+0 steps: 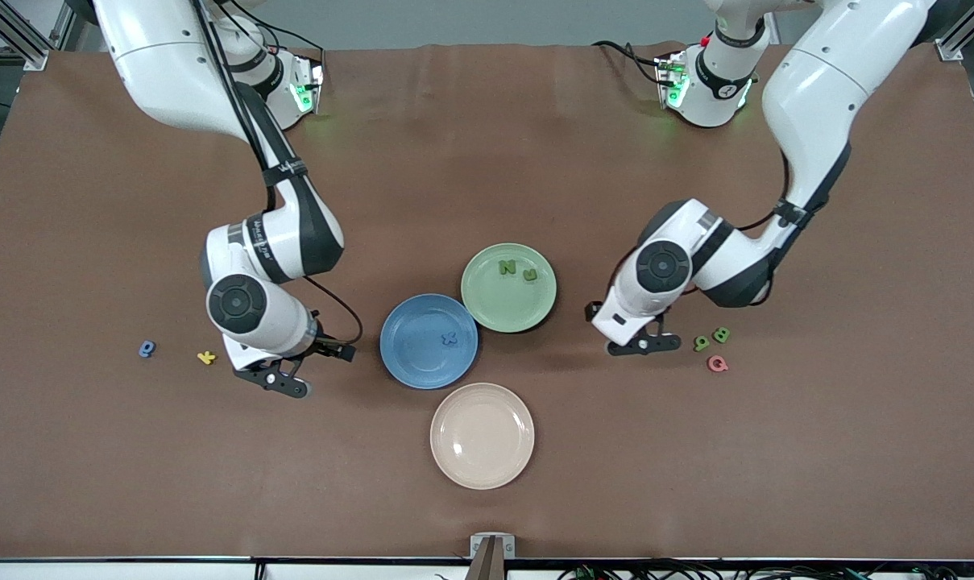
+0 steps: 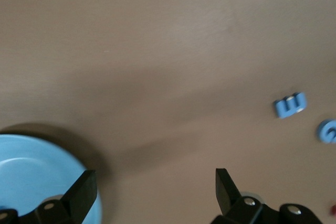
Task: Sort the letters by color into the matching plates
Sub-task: 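Grasp the green b with the left gripper while the right grasps blue m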
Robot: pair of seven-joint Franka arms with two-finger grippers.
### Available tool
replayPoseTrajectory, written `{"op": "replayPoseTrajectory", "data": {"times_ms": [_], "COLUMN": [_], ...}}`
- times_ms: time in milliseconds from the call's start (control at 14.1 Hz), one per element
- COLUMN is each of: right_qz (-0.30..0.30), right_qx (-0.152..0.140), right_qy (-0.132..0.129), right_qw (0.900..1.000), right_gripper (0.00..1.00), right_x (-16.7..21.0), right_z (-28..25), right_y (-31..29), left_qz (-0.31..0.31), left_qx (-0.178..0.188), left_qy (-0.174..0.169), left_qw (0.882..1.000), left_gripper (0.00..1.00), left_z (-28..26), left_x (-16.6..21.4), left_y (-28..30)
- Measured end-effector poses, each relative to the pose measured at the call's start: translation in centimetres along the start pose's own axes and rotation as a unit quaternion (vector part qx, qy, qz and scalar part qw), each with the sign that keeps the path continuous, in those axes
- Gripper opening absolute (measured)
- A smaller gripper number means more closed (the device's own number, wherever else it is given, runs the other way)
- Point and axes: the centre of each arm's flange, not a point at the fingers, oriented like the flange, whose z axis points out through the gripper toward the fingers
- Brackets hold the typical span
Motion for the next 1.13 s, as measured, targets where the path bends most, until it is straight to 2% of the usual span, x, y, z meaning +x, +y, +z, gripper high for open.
{"op": "replayPoseTrajectory", "data": {"times_ms": [213, 425, 638, 850, 1134], "right_qz": [-0.049, -0.114, -0.169, -0.206, -0.208], "right_qx": [0.000, 0.014, 0.016, 0.015, 0.015], "right_qy": [-0.003, 0.027, 0.045, 0.048, 0.043], "right_qw": [0.999, 0.993, 0.984, 0.977, 0.977], "right_gripper": [1.00, 1.00, 1.00, 1.00, 1.00], "right_x": [1.8, 3.7, 3.7, 2.7, 2.3], "right_z": [1.3, 4.3, 7.7, 9.4, 10.0], "right_y": [5.0, 11.0, 15.3, 16.1, 16.2], "left_qz": [0.006, 0.012, 0.002, -0.001, -0.002], "left_qx": [0.013, -0.001, -0.011, -0.013, -0.032], "left_qy": [0.008, 0.015, 0.020, 0.020, 0.033], "left_qw": [1.000, 1.000, 1.000, 1.000, 0.999], "left_gripper": [0.99, 0.99, 0.99, 0.99, 0.98], "left_z": [1.3, 2.0, 2.2, 2.4, 2.9], "left_x": [1.8, 3.0, 3.6, 3.6, 3.7], "left_y": [-5.1, -9.4, -11.3, -11.7, -11.7]}}
